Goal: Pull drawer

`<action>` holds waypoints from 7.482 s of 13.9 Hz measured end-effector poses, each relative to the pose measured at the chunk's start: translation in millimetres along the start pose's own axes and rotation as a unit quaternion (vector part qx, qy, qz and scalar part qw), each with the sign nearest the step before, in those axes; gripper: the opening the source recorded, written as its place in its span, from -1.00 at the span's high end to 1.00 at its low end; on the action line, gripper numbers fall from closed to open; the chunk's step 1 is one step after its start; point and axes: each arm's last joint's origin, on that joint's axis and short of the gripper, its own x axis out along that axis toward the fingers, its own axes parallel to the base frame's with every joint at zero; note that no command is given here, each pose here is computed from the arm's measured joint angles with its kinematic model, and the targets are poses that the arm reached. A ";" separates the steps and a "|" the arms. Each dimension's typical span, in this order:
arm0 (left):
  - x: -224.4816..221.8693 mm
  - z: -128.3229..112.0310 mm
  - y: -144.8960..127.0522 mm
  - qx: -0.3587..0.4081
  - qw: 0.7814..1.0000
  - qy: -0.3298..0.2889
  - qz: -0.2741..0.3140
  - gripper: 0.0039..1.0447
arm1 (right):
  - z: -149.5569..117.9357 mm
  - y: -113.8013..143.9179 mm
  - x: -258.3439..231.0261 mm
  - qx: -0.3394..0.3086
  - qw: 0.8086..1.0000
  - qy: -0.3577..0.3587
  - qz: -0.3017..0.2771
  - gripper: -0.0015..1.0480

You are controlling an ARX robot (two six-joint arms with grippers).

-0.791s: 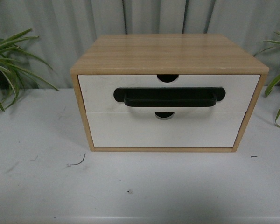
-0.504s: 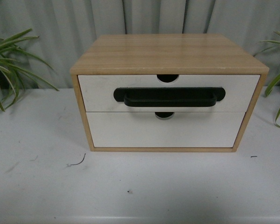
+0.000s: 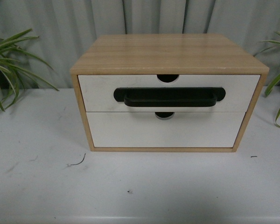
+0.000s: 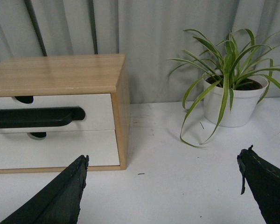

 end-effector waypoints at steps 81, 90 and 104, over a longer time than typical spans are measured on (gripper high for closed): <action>226.2 -8.2 -228.5 0.373 0.764 0.288 -0.440 -0.88 | -27.9 83.2 223.4 -0.645 0.578 0.069 0.495 -0.88; 169.4 -5.6 -218.2 0.345 0.756 0.288 -0.476 -0.87 | -22.9 74.6 165.4 -0.611 0.570 0.091 0.542 -0.88; 150.5 93.1 -169.5 0.171 0.864 0.163 -0.445 -0.87 | 60.6 46.8 150.0 -0.517 0.684 0.056 0.512 -0.88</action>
